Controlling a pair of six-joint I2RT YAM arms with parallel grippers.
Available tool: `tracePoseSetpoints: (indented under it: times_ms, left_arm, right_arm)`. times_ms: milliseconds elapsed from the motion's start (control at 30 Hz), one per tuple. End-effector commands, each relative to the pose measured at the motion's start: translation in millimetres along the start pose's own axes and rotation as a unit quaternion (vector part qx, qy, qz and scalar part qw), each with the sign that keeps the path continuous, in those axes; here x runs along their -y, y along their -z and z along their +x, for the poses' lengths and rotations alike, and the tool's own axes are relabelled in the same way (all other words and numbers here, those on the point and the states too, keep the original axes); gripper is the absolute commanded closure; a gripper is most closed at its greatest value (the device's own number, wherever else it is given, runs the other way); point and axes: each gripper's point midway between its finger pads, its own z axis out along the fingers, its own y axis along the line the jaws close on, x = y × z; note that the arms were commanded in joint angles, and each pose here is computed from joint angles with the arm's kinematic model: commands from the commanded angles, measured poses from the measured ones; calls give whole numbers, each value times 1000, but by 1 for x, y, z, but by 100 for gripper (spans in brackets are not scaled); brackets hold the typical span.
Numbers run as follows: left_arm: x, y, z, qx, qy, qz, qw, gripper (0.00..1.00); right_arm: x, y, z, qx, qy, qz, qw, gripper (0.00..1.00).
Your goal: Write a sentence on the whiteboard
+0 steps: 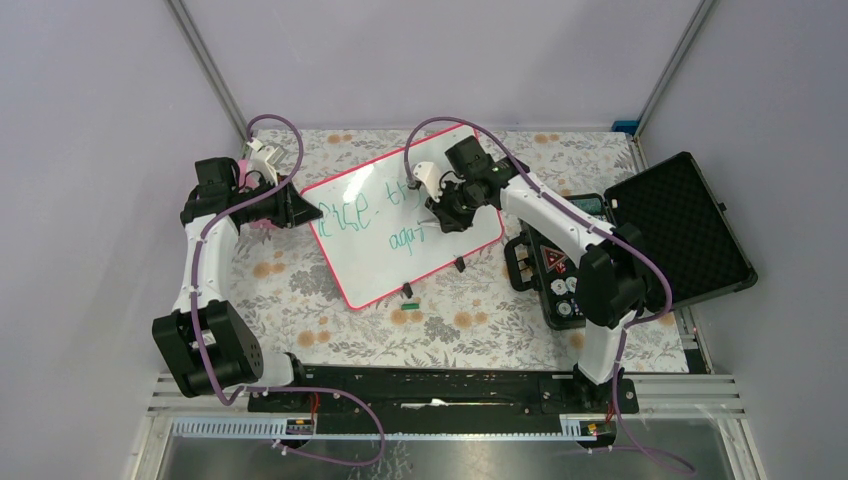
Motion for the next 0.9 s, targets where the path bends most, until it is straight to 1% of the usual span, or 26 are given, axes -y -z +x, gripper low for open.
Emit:
tracePoseSetpoints:
  times_ms: [0,167,300,567,767,867]
  left_arm:
    - [-4,0,-3,3,-53,-16,998,100]
    - [-3,1,-4,4,-53,-17,998,100]
    - [-2,1,-5,5,-54,-17,998,100]
    - [-2,1,-6,6,-54,-16,998,100]
    - [-2,1,-6,6,-54,-17,998,100]
    - [-2,1,-4,4,-53,-15,998,100]
  right_arm:
    - [-5,6,-5,10,10,-3,1000,100]
    - [-14,26,-19,45,9,-11,999,100]
    - [-14,39,-23,60,11,-9,998,100]
    - [8,31,3,26,-2,19,999,100]
    - [17,23,11,11,-3,23,1000,100]
    - [15,23,8,16,-2,17,1000,100]
